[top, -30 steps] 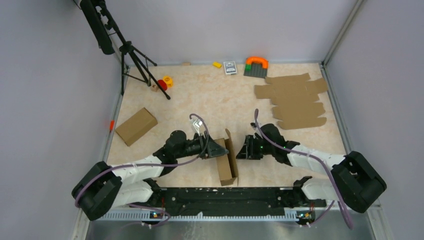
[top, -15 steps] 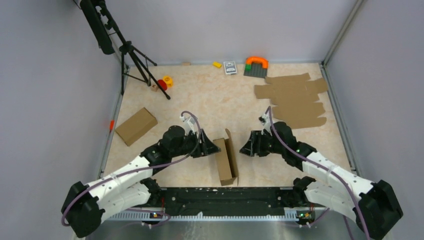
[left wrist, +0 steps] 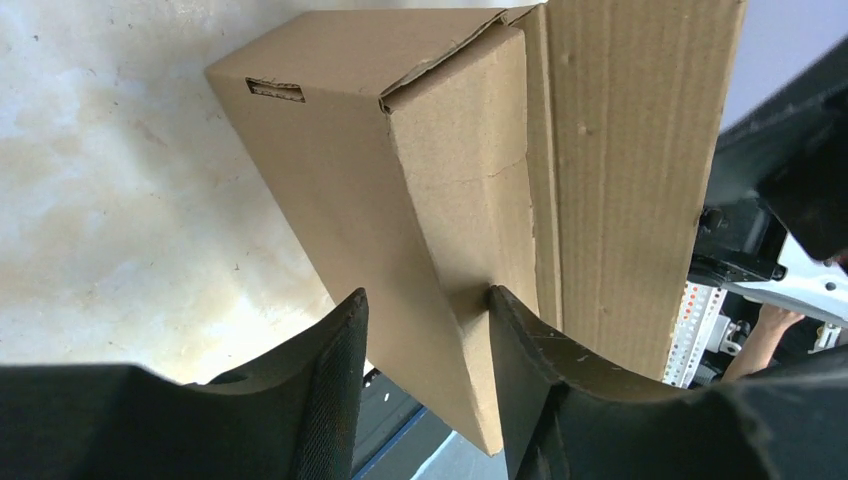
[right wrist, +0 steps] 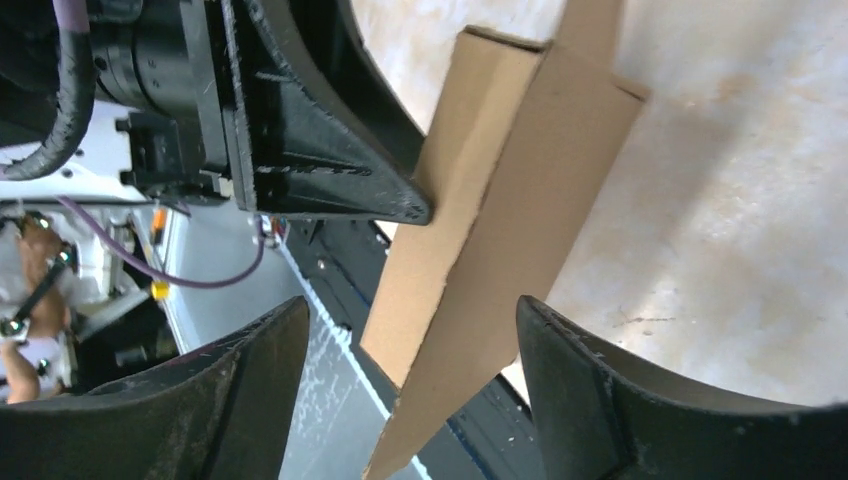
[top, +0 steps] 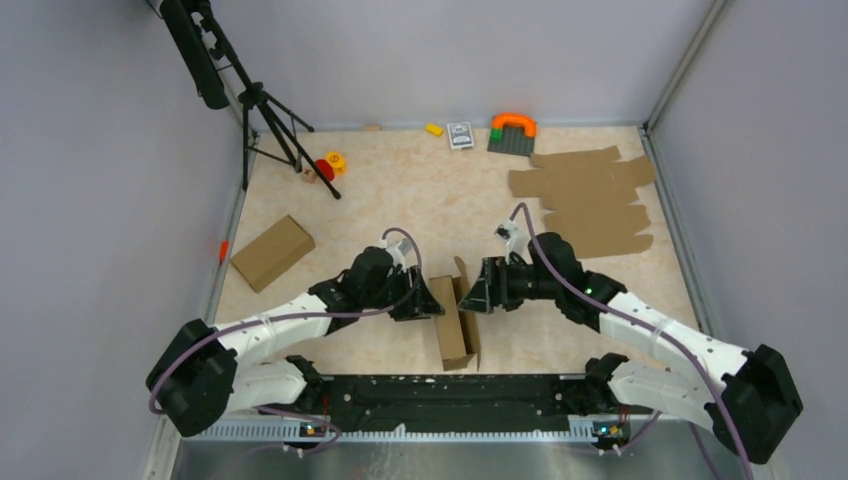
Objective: Fold the paper box
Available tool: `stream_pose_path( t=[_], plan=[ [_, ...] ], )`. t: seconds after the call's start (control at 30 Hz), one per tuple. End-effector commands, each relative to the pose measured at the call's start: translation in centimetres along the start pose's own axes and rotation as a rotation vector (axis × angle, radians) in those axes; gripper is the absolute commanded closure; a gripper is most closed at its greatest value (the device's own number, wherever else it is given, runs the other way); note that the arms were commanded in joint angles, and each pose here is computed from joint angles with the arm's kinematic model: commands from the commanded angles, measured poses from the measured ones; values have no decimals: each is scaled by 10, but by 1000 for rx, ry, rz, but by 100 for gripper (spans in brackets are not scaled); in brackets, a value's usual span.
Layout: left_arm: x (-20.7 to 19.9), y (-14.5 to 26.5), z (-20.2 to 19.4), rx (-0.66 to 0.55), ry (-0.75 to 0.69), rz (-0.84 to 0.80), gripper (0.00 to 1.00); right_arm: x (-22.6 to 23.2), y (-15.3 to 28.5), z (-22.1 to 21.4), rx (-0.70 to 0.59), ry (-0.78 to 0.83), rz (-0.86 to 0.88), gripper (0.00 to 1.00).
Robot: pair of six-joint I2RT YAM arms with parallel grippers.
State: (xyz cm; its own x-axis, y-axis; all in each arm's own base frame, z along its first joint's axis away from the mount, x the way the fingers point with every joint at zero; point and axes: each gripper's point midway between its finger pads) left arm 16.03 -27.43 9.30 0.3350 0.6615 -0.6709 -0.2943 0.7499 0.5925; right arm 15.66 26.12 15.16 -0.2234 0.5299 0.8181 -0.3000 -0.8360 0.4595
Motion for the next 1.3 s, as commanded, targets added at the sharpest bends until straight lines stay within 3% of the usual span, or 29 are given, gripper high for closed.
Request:
stream_pose_path(
  t=[0.0, 0.13, 0.4, 0.6, 0.77, 1.17, 1.27],
  plan=[
    [-10, -3, 13, -22, -37, -31, 51, 19, -9, -2, 35, 65, -68, 30],
    [-9, -6, 11, -9, -34, -28, 55, 11, -15, -3, 33, 70, -148, 54],
    [-14, -8, 12, -15, -33, -56, 58, 14, -18, -1, 30, 86, -172, 87],
    [-10, -16, 5, 20, -30, -23, 60, 34, -26, -2, 18, 33, -43, 97],
    [-8, -18, 5, 20, -30, -7, 60, 31, -30, -8, 25, -3, -21, 97],
    [-10, -10, 9, 11, -62, 10, 55, 12, 0, 1, -37, 55, -119, 29],
    [-14, -3, 13, -2, -81, 12, 49, 12, 4, -2, -9, 90, -130, 20]
  ],
)
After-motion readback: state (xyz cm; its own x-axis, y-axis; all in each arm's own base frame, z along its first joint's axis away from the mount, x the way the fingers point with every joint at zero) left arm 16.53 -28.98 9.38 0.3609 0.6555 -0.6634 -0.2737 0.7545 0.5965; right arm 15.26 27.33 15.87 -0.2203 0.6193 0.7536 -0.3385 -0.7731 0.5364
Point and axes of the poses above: each gripper's point midway between its finger pads, its own y axis back along the fingers, its own x axis along the line the jaws close on, z = x × y, and after that the axes turned 13 degrees about -y, right-handed
